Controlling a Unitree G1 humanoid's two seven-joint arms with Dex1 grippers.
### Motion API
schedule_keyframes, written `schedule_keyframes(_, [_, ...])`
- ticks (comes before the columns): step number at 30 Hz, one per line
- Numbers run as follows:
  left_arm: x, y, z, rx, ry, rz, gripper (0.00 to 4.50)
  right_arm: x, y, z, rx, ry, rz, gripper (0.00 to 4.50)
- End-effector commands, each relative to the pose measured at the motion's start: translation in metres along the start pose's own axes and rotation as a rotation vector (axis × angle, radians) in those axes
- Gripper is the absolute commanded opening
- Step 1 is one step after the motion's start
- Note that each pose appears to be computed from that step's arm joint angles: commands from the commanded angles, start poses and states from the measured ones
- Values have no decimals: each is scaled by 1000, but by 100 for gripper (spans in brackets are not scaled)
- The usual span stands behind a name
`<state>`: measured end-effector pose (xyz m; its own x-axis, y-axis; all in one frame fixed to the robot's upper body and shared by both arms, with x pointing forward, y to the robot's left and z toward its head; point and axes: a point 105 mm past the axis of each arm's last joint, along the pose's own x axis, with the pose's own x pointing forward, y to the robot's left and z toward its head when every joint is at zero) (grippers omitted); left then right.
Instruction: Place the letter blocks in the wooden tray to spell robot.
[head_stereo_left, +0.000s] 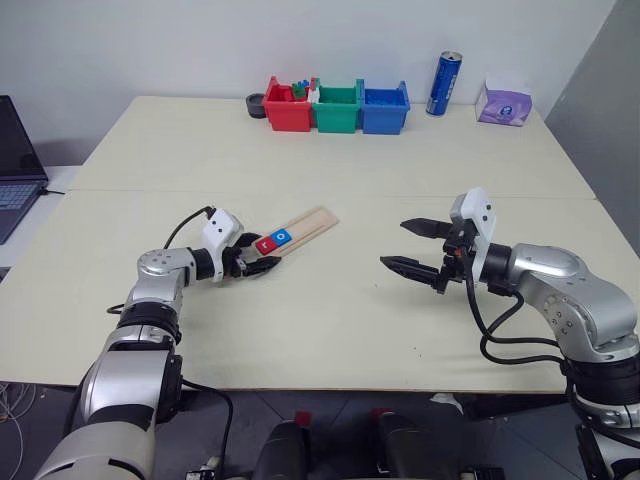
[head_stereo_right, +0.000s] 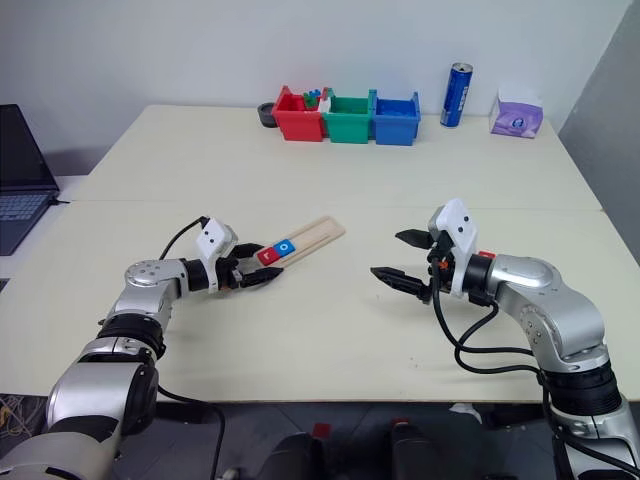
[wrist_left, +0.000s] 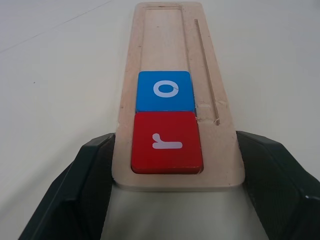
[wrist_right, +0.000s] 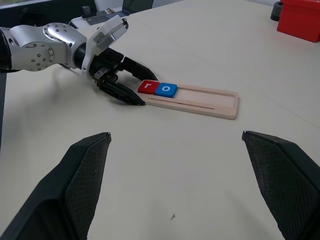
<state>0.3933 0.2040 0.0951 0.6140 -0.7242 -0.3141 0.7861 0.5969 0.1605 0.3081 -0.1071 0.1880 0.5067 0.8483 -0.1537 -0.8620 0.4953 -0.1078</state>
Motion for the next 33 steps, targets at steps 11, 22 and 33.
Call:
schedule_keyframes(11, [33,-89,28,207,-61,-544,337,-25,8,1,-65,21,31,450])
schedule_keyframes(22, [30,-94,19,243,-18,-613,337,-37,31,-20,-110,90,114,450])
schedule_keyframes(33, [30,-94,14,269,-12,-602,337,-38,32,-22,-165,87,137,450])
